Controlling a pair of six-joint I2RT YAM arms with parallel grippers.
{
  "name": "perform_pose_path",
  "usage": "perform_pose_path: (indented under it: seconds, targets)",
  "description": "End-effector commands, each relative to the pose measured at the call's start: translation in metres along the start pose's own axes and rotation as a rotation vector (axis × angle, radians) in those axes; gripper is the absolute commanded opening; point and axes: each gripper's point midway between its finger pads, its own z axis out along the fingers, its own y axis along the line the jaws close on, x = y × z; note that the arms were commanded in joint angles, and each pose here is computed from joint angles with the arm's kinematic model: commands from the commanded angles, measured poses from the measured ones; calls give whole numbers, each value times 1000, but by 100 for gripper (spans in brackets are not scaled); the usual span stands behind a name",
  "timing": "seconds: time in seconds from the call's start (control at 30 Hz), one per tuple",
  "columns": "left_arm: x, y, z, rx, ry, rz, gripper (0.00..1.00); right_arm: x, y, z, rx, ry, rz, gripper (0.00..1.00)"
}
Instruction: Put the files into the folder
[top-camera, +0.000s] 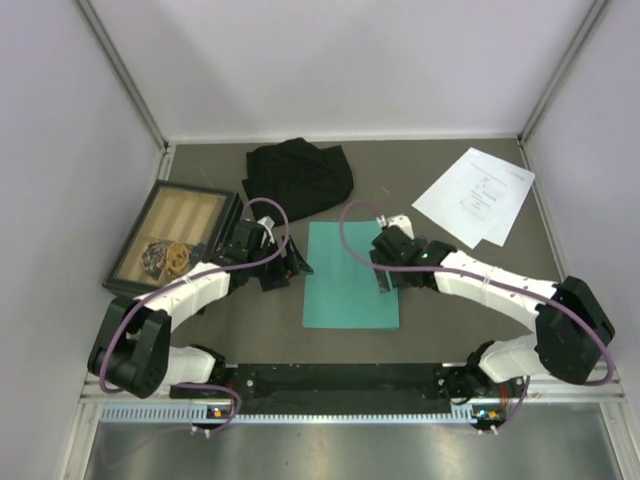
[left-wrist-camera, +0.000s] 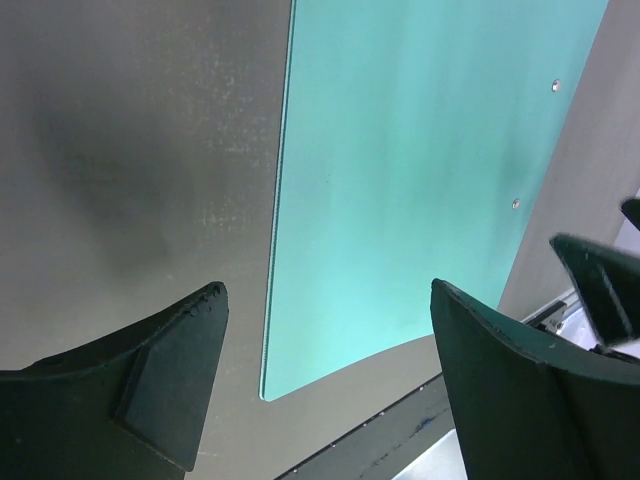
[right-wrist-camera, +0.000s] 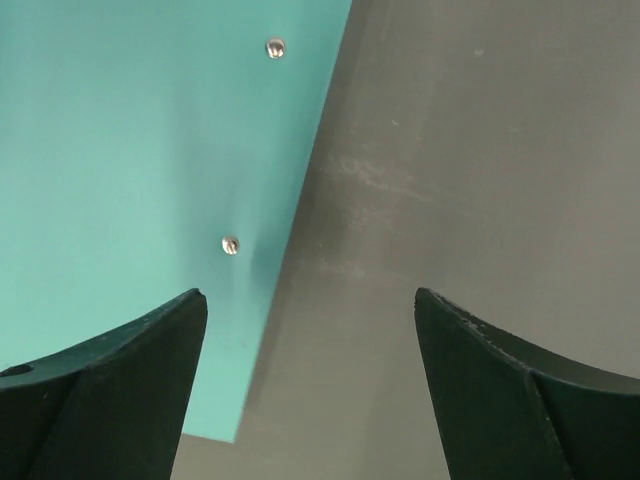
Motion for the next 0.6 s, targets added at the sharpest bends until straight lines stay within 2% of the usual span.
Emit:
perform_pose_path:
  seconds: [0.0, 0.1, 0.2, 0.23, 0.3, 0.47, 0.53, 0.57]
  targets:
    - [-4, -2, 4, 17, -39, 37, 86, -12, 21, 19, -242, 32, 209, 83]
    - [0, 2, 4, 10, -26, 39, 86, -11, 30, 28, -264, 61, 203, 76]
    - [-1, 1, 0, 9, -33, 54, 85, -4, 43, 33, -307, 109, 215, 63]
    - [-2, -1, -2, 10, -39, 61, 85, -2, 48, 33, -328, 116, 219, 55]
    - [-5, -2, -7, 2, -55, 77, 85, 8, 68, 26, -383, 124, 198, 51]
    - [-16, -4, -15, -27, -90, 101, 85, 15, 108, 2, -467, 120, 135, 52]
    - [-18, -7, -18, -29, -92, 112, 85, 9, 93, 1, -411, 99, 132, 57]
    - [-20, -8, -20, -31, -99, 117, 85, -8, 77, 4, -327, 42, 120, 60]
